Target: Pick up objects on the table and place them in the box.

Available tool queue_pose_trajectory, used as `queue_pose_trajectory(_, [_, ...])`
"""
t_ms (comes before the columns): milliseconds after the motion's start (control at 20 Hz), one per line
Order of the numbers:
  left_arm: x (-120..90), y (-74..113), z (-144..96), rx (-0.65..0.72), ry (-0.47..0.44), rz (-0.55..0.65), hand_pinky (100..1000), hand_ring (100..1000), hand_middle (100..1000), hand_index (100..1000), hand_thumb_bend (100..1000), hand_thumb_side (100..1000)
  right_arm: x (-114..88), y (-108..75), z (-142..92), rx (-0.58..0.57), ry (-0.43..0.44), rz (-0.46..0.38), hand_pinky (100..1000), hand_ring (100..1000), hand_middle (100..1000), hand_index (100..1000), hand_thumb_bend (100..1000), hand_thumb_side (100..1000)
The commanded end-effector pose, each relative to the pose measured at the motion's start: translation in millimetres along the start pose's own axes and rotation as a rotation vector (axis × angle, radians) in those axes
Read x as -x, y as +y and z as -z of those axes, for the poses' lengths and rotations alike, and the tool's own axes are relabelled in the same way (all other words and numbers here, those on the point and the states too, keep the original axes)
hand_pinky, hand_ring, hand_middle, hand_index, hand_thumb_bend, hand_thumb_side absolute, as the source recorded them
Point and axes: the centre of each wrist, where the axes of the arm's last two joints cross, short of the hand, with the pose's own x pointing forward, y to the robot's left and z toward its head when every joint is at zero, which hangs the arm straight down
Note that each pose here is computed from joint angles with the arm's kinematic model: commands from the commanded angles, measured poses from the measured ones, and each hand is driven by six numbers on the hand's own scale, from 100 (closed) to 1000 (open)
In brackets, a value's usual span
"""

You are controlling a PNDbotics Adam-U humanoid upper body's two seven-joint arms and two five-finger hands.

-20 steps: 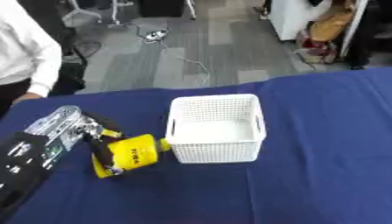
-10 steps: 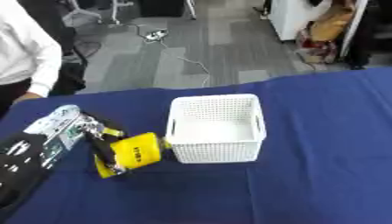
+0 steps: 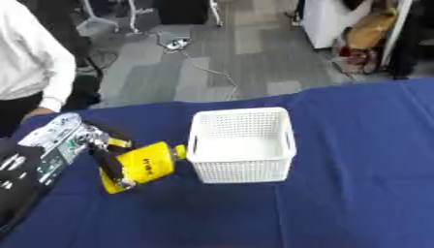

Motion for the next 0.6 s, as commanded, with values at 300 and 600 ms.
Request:
queue_pose_trajectory(300, [15.3,11.2,-22.6,-0.045,0.042,-0.008,100,100,100,114,100,547,-3.9,-1.9,2.7,-0.022,0.002,-0.009,375,435,593,793,100,1000])
queue_pose_trajectory(600, [16.2,17.0,-27.7,-0.068,0.030,-0.021,100,100,100,114,100,545,-4.0,-1.9,1.2,-0.022,0.009,-0.009,373,433,592,789,100,1000])
